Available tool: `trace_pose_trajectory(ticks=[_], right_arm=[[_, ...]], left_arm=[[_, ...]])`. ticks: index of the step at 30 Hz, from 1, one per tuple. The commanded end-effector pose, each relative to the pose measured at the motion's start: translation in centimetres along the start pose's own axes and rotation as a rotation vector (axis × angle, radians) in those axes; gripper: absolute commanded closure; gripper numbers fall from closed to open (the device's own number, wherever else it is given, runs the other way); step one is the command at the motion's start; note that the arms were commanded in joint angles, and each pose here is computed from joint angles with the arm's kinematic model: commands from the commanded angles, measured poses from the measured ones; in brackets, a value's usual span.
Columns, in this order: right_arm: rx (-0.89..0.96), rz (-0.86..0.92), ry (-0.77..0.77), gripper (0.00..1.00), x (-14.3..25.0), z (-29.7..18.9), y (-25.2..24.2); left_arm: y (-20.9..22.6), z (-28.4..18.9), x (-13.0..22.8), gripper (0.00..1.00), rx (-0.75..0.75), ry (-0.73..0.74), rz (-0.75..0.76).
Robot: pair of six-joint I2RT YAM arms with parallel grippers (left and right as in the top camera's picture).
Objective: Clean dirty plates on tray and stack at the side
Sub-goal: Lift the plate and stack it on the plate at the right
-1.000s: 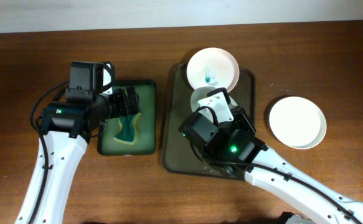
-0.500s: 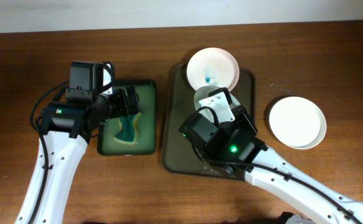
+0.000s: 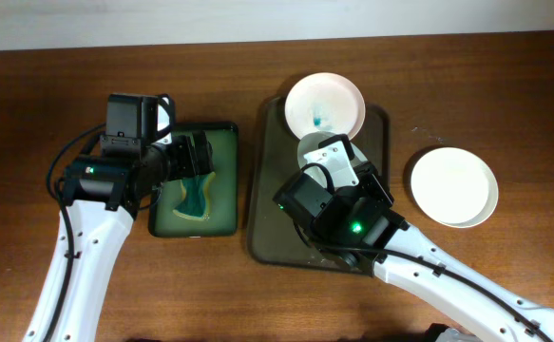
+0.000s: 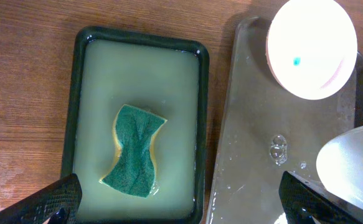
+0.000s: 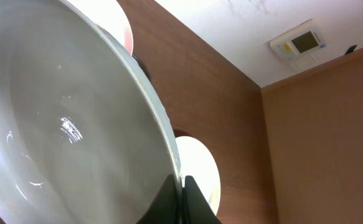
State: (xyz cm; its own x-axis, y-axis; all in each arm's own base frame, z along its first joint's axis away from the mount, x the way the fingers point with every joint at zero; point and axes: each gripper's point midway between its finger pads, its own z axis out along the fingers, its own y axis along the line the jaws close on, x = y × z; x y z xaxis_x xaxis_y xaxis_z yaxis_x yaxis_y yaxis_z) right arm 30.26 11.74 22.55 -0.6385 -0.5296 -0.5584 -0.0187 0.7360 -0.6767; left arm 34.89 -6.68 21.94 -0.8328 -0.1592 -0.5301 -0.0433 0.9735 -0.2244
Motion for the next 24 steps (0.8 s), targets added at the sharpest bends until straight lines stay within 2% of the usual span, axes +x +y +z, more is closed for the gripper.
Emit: trace_pose_trajectory(ticks=[1,16,17,19,21,24], right_arm=[[0.029,0.033,-0.021,0.96,-0.4,-0.4,-1.0],[0.028,0.033,-0.02,0.96,-0.4,-0.4,-1.0],[0.025,0.079,-0.018,0.96,-0.3,-0.4,-0.9],[-0.044,0.221,0.042,0.96,0.4,0.8,-0.3],[-0.179,0.321,0.167,0.96,1.8,3.2,0.3],[-0.481,0.464,0.35,0.96,4.3,7.0,-0.3]], left_arm=[[-0.3,-0.4,-0.5,0.01,0.015,-0.014,0.005],[-0.3,-0.4,-0.5,0.01,0.015,-0.014,0.005],[-0.3,-0.4,-0.5,0.01,0.015,-0.014,0.005],[-0.3,-0.4,-0.5,0.01,0.015,-0.014,0.005],[-0.3,-0.4,-0.5,0.01,0.015,-0.014,0.005],[-0.3,-0.4,-0.5,0.01,0.015,-0.014,0.005]])
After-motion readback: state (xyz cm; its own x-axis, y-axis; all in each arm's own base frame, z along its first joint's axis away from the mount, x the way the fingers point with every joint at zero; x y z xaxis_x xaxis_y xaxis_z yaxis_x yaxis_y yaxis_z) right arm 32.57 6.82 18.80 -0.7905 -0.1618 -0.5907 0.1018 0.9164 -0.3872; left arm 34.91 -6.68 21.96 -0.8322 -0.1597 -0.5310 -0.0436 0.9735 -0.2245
